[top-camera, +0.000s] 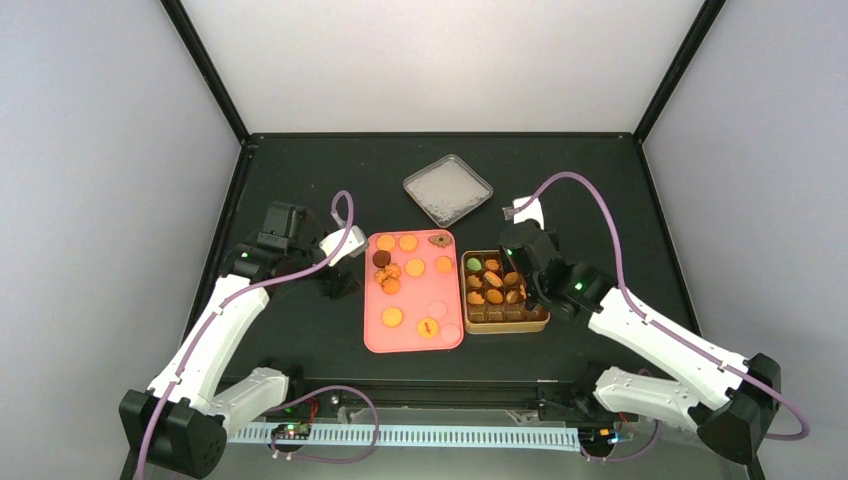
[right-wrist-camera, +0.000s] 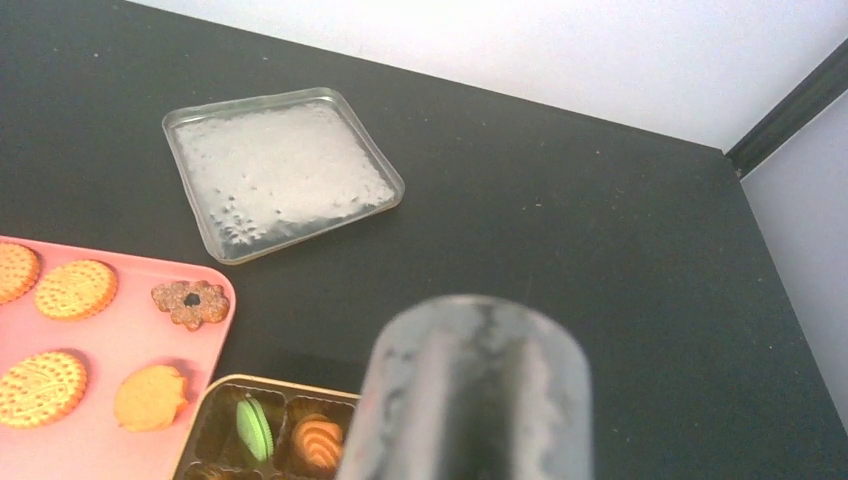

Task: Pack the cookies
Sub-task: Place the fake cookies in the empty pocket of the box.

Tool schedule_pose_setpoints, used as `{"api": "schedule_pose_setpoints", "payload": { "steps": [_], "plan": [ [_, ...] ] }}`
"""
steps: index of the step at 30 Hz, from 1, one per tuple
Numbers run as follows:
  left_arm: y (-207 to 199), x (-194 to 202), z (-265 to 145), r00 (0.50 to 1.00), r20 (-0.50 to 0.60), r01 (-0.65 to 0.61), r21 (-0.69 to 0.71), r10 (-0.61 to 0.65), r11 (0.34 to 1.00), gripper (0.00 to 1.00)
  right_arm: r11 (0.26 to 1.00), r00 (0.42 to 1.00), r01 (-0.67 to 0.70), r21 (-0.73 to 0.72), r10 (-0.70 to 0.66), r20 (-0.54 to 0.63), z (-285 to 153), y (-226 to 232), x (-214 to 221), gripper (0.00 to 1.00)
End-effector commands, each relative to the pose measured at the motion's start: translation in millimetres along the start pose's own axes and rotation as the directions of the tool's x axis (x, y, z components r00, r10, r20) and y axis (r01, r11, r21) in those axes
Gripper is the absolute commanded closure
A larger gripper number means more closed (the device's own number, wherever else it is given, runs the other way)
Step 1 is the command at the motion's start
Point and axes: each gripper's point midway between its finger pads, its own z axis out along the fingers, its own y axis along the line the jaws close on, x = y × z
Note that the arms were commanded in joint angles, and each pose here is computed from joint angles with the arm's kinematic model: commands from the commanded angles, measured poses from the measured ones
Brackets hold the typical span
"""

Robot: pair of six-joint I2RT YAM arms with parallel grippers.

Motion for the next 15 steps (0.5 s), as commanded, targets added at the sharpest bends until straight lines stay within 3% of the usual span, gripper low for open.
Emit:
{"api": "schedule_pose_setpoints", "payload": {
  "steps": [1,15],
  "plan": [
    [2,-8,-8,1.0,0.015,-0.016,-0.01,0.016,1.0,0.26,1.0,1.0,0.014,0.023,-0.014,0.02,0,-6,1,0.75],
    [1,-6,-6,1.0,0.012,-0.013,-0.003,0.013,1.0,0.26,0.999,0.999,0.031,0.035,-0.03,-0.019,-7,-18,21,0.76]
  ]
}}
